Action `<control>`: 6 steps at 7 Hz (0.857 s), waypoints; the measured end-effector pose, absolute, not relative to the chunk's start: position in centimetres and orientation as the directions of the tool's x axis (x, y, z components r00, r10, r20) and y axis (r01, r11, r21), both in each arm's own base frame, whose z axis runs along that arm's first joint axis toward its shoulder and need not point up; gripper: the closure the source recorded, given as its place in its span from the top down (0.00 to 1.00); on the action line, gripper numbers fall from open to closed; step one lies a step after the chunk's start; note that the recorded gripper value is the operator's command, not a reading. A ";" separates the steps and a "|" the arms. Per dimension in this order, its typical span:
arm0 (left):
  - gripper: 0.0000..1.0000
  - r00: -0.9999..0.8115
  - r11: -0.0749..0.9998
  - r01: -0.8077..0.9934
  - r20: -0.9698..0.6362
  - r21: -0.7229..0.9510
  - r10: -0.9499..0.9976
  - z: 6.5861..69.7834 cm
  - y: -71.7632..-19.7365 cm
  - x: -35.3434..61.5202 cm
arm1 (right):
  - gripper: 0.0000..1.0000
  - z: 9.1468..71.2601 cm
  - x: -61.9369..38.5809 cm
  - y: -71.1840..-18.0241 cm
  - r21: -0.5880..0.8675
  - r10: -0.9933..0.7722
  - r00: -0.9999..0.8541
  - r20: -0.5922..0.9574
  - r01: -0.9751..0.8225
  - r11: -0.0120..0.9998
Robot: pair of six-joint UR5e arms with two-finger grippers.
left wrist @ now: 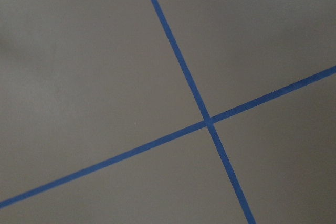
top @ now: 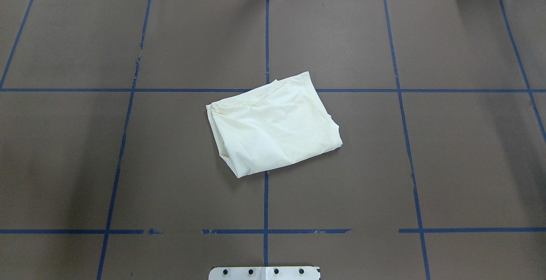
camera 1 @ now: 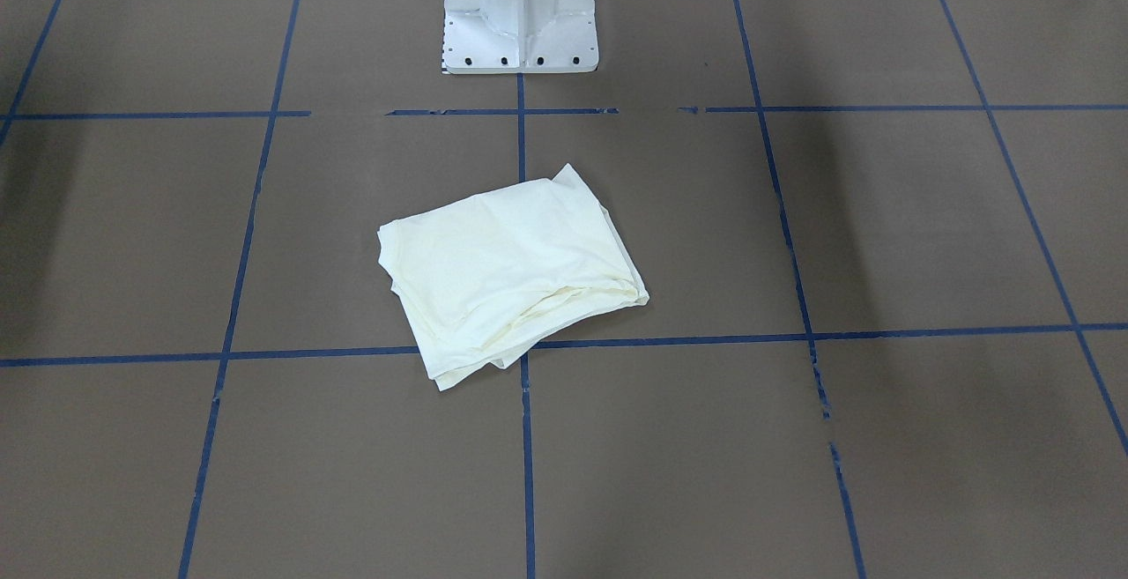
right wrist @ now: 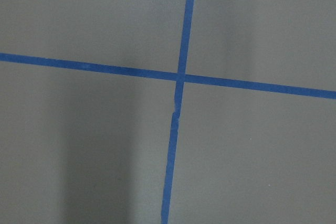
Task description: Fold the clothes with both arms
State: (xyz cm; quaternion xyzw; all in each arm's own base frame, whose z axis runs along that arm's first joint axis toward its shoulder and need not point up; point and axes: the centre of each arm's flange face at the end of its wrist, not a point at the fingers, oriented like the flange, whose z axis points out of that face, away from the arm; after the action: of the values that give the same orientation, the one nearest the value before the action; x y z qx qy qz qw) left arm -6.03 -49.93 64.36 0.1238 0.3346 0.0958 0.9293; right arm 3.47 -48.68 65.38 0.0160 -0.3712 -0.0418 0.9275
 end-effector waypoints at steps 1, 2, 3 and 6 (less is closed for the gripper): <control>1.00 0.750 0.969 -0.071 -0.627 0.237 0.209 64.5 -49.7 -5.9 | 1.00 66.1 3.8 -47.7 0.039 -0.066 0.699 0.712 0.054 0.998; 1.00 0.741 0.978 -0.061 -0.647 0.198 0.178 64.1 -49.6 -5.8 | 1.00 66.7 4.3 -46.8 0.023 -0.044 0.684 0.728 0.041 0.999; 1.00 0.733 0.983 -0.058 -0.661 0.174 0.161 62.9 -49.6 -5.7 | 1.00 67.2 4.8 -46.2 0.011 -0.027 0.676 0.736 0.029 1.000; 1.00 0.729 0.988 -0.059 -0.671 0.141 0.139 62.4 -49.4 -5.6 | 1.00 67.5 6.9 -45.1 0.000 0.014 0.666 0.746 -0.021 1.000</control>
State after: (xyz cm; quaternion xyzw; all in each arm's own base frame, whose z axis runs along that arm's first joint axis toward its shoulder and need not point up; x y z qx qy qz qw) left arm -5.60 -49.38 62.37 0.0552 0.3645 0.0532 0.9281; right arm 6.94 -45.10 67.54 0.0045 -0.4086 0.0098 0.9126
